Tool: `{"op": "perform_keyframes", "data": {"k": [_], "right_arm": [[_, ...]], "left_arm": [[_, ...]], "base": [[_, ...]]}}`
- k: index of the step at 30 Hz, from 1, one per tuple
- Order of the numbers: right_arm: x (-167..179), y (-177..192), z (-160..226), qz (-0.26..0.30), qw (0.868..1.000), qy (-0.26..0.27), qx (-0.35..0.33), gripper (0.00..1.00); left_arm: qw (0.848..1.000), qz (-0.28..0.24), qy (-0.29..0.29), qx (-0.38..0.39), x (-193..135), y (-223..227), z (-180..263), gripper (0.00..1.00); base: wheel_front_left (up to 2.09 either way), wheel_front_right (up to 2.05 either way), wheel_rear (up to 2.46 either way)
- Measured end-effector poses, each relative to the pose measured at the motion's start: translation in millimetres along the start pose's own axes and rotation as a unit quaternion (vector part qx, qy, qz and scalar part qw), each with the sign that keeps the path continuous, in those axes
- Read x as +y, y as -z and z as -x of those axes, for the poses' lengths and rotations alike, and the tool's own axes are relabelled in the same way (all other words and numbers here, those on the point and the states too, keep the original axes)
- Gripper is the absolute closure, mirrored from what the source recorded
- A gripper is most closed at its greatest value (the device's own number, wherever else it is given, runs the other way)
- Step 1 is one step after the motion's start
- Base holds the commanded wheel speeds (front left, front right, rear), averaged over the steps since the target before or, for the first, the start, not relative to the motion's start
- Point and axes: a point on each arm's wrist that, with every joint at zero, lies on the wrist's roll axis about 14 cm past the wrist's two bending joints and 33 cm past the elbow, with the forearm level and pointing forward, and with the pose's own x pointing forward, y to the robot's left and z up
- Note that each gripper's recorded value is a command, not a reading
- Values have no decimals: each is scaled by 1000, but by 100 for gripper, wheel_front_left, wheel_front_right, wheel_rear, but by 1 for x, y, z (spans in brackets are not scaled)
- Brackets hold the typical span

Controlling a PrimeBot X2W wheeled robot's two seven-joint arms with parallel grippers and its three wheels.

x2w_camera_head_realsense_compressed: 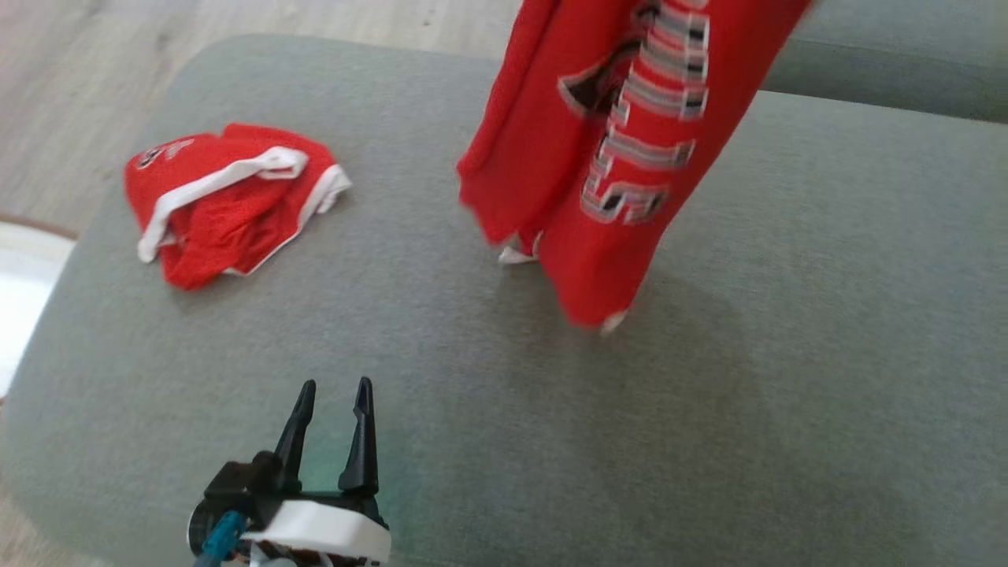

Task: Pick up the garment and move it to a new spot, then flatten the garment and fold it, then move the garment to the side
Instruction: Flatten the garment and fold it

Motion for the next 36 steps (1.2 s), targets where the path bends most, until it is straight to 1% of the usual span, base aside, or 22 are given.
{"op": "perform_keyframes", "data": {"k": [2, 3, 5, 7, 9, 11, 12, 13, 15, 16, 20, 21, 22, 23, 24, 25, 26, 28, 32, 34, 36], "right_arm": [[-1, 22, 30, -11, 999, 8, 37, 100], [1, 40, 52, -18, 997, 11, 70, 100], [8, 79, 108, -42, 988, 25, 148, 100], [17, 112, 175, -62, 970, 43, 233, 100], [23, 131, 239, -81, 946, 70, 305, 100], [27, 139, 293, -98, 922, 104, 360, 100], [33, 140, 315, -100, 912, 106, 384, 100], [33, 140, 315, -100, 912, 106, 384, 100], [41, 137, 350, -110, 894, 127, 415, 100], [55, 132, 373, -111, 883, 120, 440, 100], [66, 121, 412, -115, 861, 135, 477, 100], [68, 120, 424, -113, 852, 139, 492, 77], [68, 120, 439, -112, 842, 147, 508, 21], [69, 120, 454, -113, 830, 156, 524, 0], [71, 120, 465, -116, 820, 163, 537, 0], [74, 119, 470, -120, 815, 170, 541, 0], [75, 119, 470, -123, 814, 176, 539, 0], [71, 119, 464, -127, 818, 195, 526, 0], [62, 121, 441, -129, 834, 212, 493, 0], [59, 122, 434, -132, 837, 221, 482, 0], [59, 126, 431, -134, 838, 224, 480, 0]], "left_arm": [[1000, -1, 11, 3, -6, 2, -4, 0], [1000, -1, 16, 4, -9, 2, -6, 0], [1000, -2, 26, 6, -15, 3, -9, 0], [999, -2, 34, 7, -20, 4, -12, 0], [999, -5, 40, 8, -24, 4, -14, 0], [999, -11, 48, 10, -28, 5, -16, 0], [999, -12, 50, 11, -29, 6, -17, 0], [999, -12, 50, 11, -29, 6, -17, 0], [999, -14, 50, 14, -29, 8, -17, 0], [998, -15, 53, 16, -30, 9, -17, 0], [997, -18, 68, 21, -38, 13, -16, 0], [997, -18, 72, 20, -41, 12, -16, 0], [997, -18, 77, 20, -43, 12, -17, 0], [996, -18, 81, 20, -45, 12, -18, 0], [996, -18, 83, 20, -47, 12, -18, 0], [996, -19, 86, 21, -49, 13, -19, 0], [996, -19, 89, 22, -51, 13, -20, 0], [995, -20, 95, 24, -55, 14, -23, 0], [994, -13, 108, 22, -65, 11, -33, 0], [992, -11, 127, 15, -77, 6, -42, 0], [989, -6, 146, 6, -90, -2, -53, 0]], "base": [[0, 0, 0], [0, 0, 0], [0, 0, 0], [0, 0, 0], [0, 0, 0], [0, 0, 0], [0, 0, 0], [0, 0, 0], [0, 0, 0], [0, 0, 0], [0, 0, 0], [0, 0, 0], [0, 0, 0], [0, 0, 0], [0, 0, 0], [0, 0, 0], [0, 0, 0], [0, 0, 0], [0, 0, 0], [0, 0, 0], [0, 0, 0]]}}
